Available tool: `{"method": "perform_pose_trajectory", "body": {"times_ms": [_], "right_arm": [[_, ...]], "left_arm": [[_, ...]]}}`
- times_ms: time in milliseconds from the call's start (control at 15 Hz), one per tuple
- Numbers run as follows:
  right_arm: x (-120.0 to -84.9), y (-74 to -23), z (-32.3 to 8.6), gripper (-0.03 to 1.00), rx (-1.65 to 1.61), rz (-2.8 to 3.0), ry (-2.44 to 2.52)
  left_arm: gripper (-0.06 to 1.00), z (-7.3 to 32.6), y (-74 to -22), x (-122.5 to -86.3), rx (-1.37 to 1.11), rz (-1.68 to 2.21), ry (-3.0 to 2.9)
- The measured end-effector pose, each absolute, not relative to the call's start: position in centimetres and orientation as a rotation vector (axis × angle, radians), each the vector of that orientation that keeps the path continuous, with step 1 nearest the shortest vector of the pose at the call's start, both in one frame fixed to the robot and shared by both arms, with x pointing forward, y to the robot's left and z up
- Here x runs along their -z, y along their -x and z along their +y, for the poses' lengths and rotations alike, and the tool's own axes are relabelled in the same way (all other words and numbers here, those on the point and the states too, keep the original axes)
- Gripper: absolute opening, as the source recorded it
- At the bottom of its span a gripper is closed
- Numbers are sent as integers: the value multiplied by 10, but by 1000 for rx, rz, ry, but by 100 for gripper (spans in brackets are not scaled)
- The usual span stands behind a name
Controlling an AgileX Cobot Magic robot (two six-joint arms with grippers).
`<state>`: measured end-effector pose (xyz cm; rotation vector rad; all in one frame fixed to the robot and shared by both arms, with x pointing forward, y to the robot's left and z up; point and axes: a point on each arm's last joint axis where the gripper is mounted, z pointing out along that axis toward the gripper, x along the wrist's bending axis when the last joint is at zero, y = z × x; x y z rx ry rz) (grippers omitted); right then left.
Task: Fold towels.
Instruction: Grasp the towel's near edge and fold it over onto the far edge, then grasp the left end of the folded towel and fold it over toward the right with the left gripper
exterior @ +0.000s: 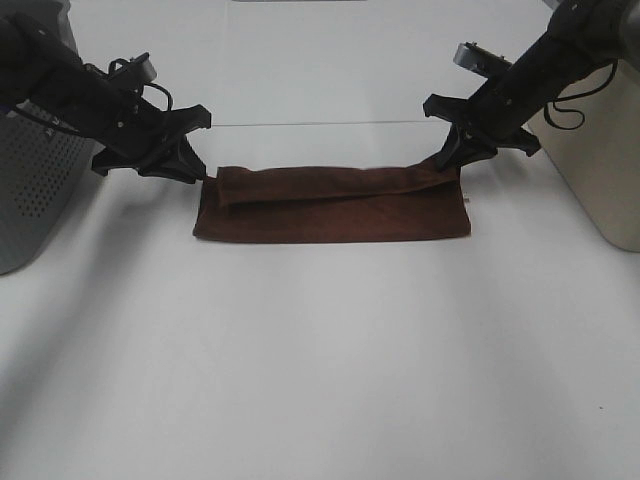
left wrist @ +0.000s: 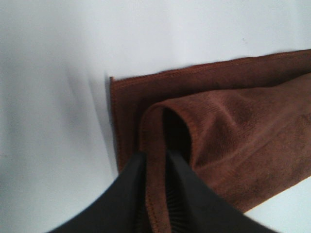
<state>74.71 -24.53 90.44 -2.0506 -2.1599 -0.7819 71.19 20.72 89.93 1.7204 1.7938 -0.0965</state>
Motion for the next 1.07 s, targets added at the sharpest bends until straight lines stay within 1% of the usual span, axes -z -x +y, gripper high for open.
{"method": "perform_pose_trajectory", "body": {"times_ms": [67,200,267,333,400,467,533,667,800,933,1000,1067], "right_arm": [[-903,-747,-246,16,779,-2163,2054],[-903,-747,-247,45,776,-2167,2057],[-903,-747,-247,62,774,-2167,2056],[-903,-747,-247,68,772,-2166,2054],[-904,-747,-247,79,771,-2166,2052],[-907,-747,-247,83,776,-2169,2051],[-918,-746,-248,85,790,-2186,2048],[-932,-743,-249,86,788,-2206,2054],[-950,-735,-254,86,686,-2257,2068],[-952,-731,-256,86,615,-2268,2053],[-951,-729,-256,86,588,-2266,2050],[-951,-729,-256,86,588,-2266,2050]], "left_arm": [[28,208,-713,-899,86,1794,-1716],[61,207,-713,-900,91,1796,-1707],[74,207,-713,-900,95,1796,-1706],[78,207,-713,-900,96,1797,-1706],[82,207,-713,-900,96,1797,-1706],[83,207,-713,-900,96,1797,-1706],[84,207,-713,-900,97,1797,-1705],[84,206,-712,-900,109,1800,-1693],[82,205,-711,-900,151,1828,-1668],[79,206,-710,-893,181,1876,-1645],[78,208,-709,-883,221,1915,-1636],[78,208,-709,-883,221,1915,-1636]]}}
